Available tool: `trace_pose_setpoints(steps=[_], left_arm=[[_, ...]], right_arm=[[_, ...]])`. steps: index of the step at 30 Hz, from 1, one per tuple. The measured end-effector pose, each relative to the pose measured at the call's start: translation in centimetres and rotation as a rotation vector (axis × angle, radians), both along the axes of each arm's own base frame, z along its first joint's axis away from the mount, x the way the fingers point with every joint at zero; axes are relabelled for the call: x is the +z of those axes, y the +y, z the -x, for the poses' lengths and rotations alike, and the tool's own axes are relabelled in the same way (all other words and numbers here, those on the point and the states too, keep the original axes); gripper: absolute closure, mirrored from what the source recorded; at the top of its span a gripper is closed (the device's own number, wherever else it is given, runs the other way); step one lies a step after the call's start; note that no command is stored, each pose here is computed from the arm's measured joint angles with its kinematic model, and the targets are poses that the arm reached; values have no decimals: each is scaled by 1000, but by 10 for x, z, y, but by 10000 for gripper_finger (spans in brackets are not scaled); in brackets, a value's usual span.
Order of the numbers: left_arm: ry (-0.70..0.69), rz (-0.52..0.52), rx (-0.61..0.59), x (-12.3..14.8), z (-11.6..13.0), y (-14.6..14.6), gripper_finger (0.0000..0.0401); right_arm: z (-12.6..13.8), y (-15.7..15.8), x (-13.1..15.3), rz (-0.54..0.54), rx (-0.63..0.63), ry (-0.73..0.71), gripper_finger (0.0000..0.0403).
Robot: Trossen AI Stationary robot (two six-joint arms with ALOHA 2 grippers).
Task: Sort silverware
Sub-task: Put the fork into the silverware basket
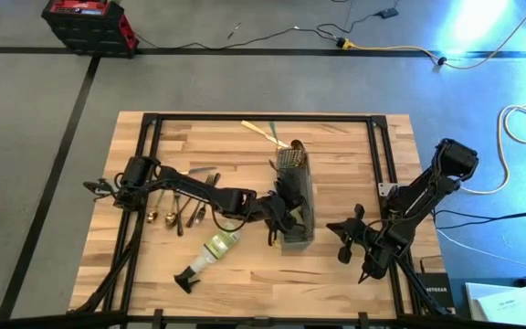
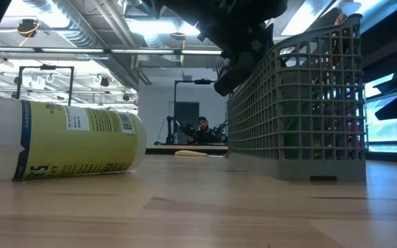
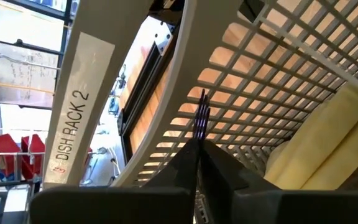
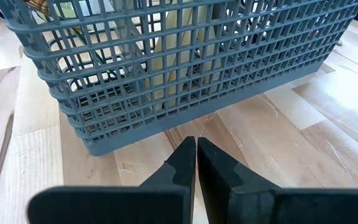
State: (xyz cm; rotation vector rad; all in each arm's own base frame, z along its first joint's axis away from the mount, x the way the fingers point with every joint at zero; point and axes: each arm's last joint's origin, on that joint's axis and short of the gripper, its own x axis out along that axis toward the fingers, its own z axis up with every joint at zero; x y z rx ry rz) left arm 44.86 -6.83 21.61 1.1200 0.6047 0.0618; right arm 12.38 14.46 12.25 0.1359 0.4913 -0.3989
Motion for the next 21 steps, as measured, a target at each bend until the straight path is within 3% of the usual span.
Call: trace_pose_setpoints(steps=[9, 21], left_arm=[[-5, 14, -25, 0, -1, -1, 401], [-89, -3, 67, 24, -8, 1, 401]], right_arm=[[0, 0, 0, 0, 0, 0, 403], [0, 0, 0, -1, 0, 0, 403]])
